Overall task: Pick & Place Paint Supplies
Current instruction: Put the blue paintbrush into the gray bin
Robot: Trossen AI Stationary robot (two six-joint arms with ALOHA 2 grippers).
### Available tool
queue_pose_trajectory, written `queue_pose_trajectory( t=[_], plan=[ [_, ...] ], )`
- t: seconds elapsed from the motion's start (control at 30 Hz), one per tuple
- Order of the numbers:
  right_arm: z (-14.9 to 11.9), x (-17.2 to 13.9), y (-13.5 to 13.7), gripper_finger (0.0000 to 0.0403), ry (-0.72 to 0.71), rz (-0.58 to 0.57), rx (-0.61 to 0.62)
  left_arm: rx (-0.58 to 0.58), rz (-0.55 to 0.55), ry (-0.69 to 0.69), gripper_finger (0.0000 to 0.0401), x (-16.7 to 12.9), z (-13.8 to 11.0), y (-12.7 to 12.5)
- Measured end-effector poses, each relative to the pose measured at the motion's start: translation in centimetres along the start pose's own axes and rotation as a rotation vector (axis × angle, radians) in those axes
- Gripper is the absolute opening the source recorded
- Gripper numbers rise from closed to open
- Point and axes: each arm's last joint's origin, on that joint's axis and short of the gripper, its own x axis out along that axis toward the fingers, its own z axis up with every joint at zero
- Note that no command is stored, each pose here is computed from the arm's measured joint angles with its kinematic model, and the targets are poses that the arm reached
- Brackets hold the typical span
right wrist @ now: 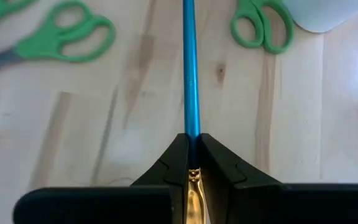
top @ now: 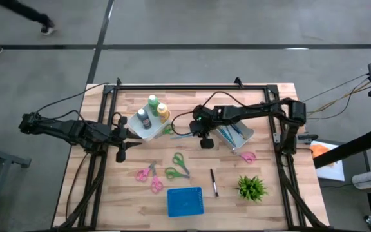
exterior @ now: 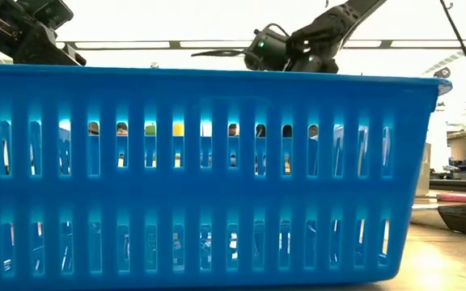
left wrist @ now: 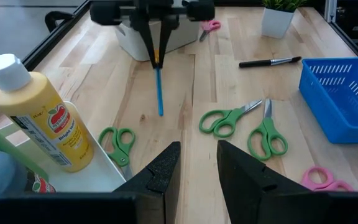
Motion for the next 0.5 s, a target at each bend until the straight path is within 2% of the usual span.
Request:
queue_pose_trajectory(
  t=[0.13,0.43,0.5],
  plan=[
    [0.7,-2.1,0.5,0.0019,-0.037,-0.005,0.027,0.000,0.000,0.000,0.0108,0.0,0.0,0.0],
    [1.0,-7.5,1.5,0.0019,-0.080,-0.011,0.175,0.000,0.000,0.000,0.0108,0.0,0.0,0.0],
    [0.8,-8.8,1.7,0.0019,-0.078,-0.045,0.211,0.000,0.000,0.000,0.0108,0.0,0.0,0.0]
  ],
)
